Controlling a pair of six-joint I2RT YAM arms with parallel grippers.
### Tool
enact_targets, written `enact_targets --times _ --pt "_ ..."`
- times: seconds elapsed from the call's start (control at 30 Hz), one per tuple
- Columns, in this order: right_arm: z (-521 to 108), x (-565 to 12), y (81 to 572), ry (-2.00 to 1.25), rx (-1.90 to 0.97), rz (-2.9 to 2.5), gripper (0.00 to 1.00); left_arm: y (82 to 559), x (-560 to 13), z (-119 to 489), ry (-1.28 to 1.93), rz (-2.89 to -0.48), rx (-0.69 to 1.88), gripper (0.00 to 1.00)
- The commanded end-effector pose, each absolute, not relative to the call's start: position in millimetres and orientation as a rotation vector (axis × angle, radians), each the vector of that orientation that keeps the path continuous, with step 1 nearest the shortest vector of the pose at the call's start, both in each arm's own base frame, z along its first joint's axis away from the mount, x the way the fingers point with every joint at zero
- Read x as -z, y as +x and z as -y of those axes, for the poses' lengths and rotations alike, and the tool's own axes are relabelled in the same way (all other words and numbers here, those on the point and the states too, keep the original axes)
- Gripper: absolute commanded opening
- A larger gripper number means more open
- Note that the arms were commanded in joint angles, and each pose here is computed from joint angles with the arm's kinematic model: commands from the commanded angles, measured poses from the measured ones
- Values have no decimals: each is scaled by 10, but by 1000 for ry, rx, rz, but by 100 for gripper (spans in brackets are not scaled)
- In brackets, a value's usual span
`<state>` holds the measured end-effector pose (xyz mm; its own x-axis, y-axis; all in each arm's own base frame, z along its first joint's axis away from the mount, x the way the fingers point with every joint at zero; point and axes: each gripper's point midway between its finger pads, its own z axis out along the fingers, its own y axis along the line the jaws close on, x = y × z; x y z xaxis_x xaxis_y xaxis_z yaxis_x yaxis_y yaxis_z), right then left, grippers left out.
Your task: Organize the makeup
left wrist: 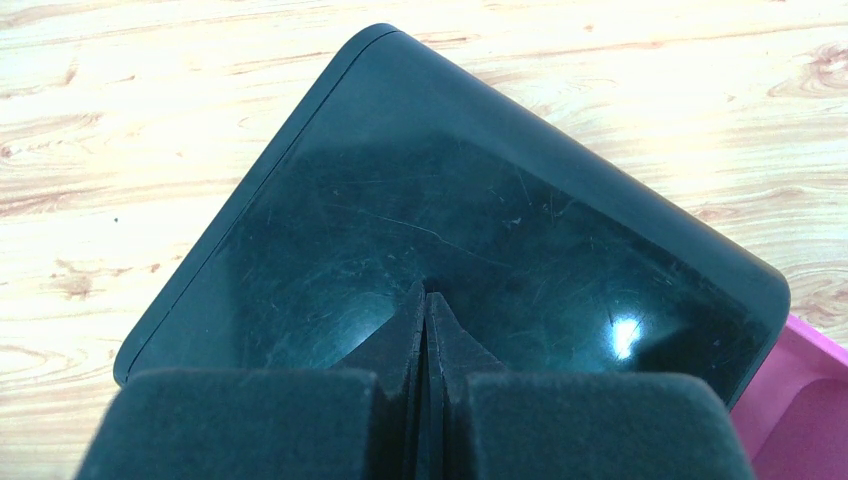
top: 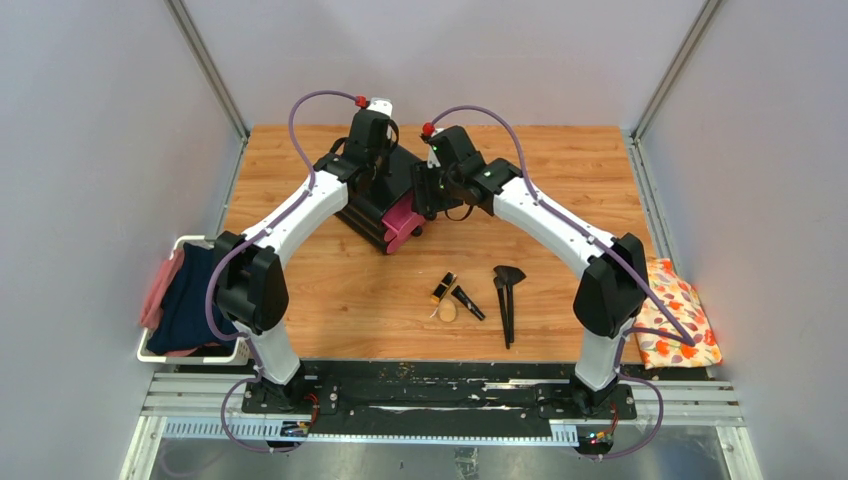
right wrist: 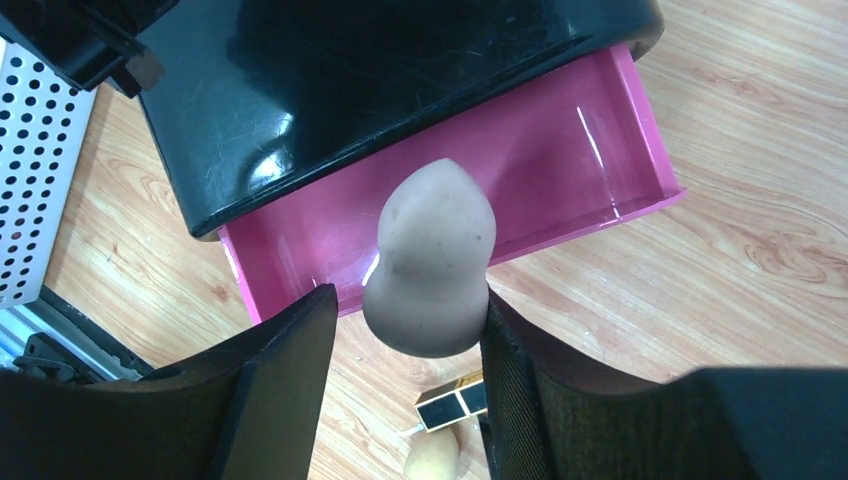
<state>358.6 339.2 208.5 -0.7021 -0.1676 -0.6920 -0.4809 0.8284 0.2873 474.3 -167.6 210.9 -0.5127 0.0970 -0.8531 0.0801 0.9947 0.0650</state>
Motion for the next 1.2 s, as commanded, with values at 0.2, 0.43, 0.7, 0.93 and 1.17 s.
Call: enact_targets --times 0.2,0.43,0.7,0.93,1.17 --pt "-3467 -2189 3644 -488 -565 -2312 57 4513 -1665 1558 180 -2264 -88 0" --pt "-3499 -2210 3663 -497 -567 -2313 33 4523 -1672 1554 180 -2261 -90 0" --pt "-3552 -2168 3591 -537 -599 -2337 13 4520 -1679 1548 180 -2260 -92 0" --pt "-3445 -2057 3462 -603 -546 -2389 6 4524 -1676 1556 176 -2260 -87 0" --pt "-3429 -1923 3431 -609 -530 -2437 6 4518 -1678 1548 178 -2260 -91 0"
